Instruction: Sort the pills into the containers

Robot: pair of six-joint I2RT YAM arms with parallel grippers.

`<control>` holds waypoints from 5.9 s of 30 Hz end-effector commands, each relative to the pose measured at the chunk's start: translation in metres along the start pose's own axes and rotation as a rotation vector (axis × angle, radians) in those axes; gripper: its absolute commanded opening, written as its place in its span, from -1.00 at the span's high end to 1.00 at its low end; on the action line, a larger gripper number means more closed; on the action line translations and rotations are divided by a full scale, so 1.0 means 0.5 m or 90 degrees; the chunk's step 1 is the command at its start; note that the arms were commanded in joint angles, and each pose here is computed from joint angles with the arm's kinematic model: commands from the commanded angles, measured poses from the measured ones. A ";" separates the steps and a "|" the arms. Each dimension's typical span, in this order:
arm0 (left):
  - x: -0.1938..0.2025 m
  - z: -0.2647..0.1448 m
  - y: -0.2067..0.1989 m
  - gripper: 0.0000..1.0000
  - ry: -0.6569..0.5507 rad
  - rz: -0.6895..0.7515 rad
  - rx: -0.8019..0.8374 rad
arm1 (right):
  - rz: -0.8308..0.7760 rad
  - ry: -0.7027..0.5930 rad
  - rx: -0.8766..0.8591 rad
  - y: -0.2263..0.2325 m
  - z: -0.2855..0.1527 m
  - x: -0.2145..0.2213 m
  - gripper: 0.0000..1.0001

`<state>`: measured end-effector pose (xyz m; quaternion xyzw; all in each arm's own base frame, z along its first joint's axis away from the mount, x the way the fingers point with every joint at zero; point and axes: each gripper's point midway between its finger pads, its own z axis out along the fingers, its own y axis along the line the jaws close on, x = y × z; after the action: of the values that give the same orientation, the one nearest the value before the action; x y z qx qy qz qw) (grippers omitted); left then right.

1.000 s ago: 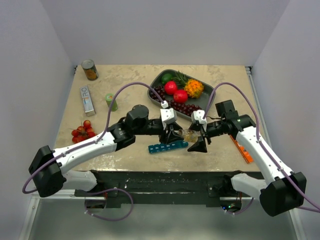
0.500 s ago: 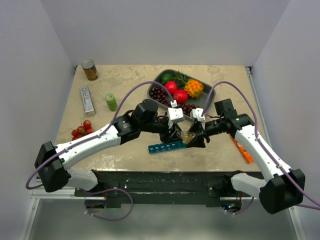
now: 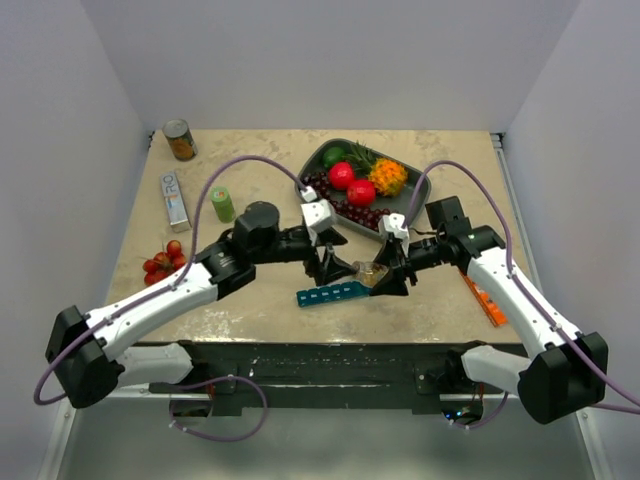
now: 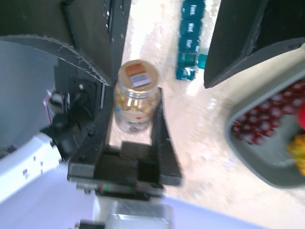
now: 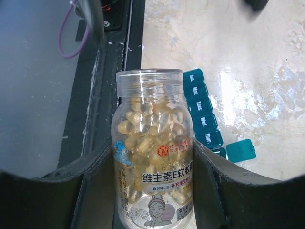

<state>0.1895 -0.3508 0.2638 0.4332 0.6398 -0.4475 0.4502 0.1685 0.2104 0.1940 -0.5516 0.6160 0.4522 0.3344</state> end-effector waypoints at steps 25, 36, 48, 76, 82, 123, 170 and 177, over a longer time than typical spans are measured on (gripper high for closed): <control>-0.138 -0.058 -0.024 -0.77 -0.170 0.156 0.056 | 0.003 -0.147 0.002 -0.007 -0.060 -0.106 0.83; -0.111 0.004 -0.042 -0.71 -0.125 0.143 0.150 | -0.028 -0.116 0.011 -0.002 -0.051 -0.089 0.82; -0.073 0.047 -0.050 -0.08 -0.058 0.117 0.191 | -0.034 -0.105 0.014 -0.002 -0.047 -0.082 0.82; -0.074 0.033 -0.026 0.53 -0.038 -0.748 -0.004 | -0.019 -0.052 0.119 -0.059 -0.056 -0.051 0.85; -0.109 -0.011 -0.007 -0.93 -0.101 -0.588 -0.029 | -0.019 -0.055 0.113 -0.057 -0.054 -0.052 0.85; -0.010 0.013 -0.035 -0.94 -0.153 0.398 0.076 | -0.109 -0.013 0.047 -0.012 -0.037 0.015 0.82; 0.011 0.085 -0.023 1.00 0.014 -0.328 0.067 | -0.086 0.001 0.086 -0.035 -0.039 0.022 0.84; -0.038 0.090 -0.027 1.00 0.039 -0.726 0.008 | -0.079 0.004 0.099 -0.043 -0.040 0.022 0.84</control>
<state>0.1919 -0.3873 0.2237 0.1824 0.7753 -0.5633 0.2196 0.1890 0.1834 0.1794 -0.5587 0.6292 0.3793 0.3848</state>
